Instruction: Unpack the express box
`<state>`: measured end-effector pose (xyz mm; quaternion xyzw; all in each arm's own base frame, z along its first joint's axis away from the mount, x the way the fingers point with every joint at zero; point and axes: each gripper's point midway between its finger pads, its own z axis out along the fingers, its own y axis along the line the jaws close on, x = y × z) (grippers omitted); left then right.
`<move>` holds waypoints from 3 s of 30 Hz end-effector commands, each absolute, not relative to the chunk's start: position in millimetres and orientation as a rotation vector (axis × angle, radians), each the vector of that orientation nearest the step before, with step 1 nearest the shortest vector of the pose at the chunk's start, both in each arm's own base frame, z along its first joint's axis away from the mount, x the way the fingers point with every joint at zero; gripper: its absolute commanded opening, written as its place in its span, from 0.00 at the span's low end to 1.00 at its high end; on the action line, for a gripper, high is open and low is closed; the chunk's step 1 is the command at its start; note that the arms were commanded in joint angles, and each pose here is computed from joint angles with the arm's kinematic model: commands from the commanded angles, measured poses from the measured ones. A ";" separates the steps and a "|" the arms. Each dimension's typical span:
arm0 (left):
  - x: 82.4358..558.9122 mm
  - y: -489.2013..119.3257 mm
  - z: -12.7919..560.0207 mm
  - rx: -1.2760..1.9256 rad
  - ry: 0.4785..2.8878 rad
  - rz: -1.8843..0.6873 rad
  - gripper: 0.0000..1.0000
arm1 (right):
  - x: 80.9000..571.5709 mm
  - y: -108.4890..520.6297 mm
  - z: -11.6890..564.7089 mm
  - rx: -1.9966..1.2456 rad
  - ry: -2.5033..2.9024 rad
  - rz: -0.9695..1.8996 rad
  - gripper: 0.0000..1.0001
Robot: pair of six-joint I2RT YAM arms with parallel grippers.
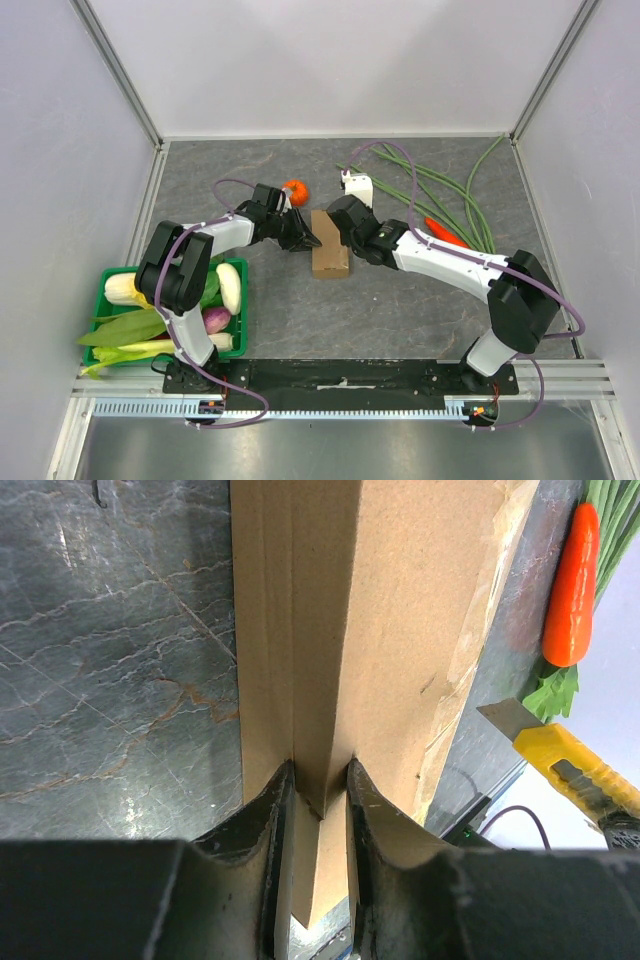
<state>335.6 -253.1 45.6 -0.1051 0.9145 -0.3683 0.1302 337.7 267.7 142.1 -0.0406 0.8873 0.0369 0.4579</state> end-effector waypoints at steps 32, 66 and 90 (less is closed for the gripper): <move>313.5 -225.1 -4.5 -0.376 2.811 -0.799 0.23 | 342.7 265.5 151.6 -0.061 2.156 0.094 0.00; 315.1 -225.6 -5.4 -0.384 2.818 -0.794 0.23 | 339.7 267.5 143.7 -0.080 2.178 0.102 0.00; 317.2 -224.9 -6.0 -0.405 2.826 -0.776 0.23 | 337.1 260.3 122.3 -0.104 2.218 0.030 0.00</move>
